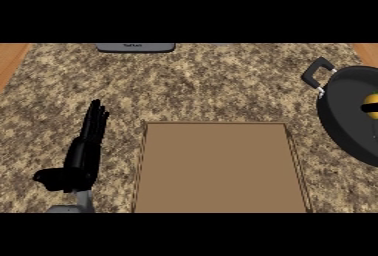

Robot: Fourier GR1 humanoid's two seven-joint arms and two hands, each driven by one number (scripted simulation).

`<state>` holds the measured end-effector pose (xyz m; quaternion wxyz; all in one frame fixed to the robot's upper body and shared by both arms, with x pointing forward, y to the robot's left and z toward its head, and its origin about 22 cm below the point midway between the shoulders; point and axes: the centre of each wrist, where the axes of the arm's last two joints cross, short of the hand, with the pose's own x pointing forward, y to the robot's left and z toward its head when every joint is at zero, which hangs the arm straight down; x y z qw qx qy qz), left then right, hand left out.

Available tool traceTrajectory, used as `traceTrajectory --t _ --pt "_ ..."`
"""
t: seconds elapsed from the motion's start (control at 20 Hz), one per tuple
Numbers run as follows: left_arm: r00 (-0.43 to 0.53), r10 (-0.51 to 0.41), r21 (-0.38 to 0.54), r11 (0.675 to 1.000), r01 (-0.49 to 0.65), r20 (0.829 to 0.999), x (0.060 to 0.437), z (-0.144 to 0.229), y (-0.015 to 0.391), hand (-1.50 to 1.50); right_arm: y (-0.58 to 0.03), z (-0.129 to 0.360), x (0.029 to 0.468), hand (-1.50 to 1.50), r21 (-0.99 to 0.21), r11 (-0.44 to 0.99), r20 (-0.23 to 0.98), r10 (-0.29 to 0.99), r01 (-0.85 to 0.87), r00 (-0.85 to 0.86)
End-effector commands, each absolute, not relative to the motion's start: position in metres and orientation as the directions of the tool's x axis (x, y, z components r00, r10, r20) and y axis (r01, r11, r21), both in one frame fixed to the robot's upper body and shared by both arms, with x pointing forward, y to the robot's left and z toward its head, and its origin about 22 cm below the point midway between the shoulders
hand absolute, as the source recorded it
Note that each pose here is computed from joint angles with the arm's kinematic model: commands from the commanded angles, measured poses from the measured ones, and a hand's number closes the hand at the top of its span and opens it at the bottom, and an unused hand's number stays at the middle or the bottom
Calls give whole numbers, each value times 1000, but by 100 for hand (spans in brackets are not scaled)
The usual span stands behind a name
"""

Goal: Pick the lemon from the tray and place it in the pot

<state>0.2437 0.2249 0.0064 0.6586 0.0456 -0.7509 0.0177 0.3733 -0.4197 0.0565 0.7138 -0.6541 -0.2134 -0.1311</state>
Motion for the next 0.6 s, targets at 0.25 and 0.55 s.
traceTrajectory --t 0.25,0.55 --pt "-111 -41 29 994 -107 993 233 -1 239 0 -421 70 356 -150 -498 -91 845 174 862 506" --pt "-120 -44 32 994 -103 992 230 -3 222 0 -428 62 322 -150 -366 -116 917 123 923 379"
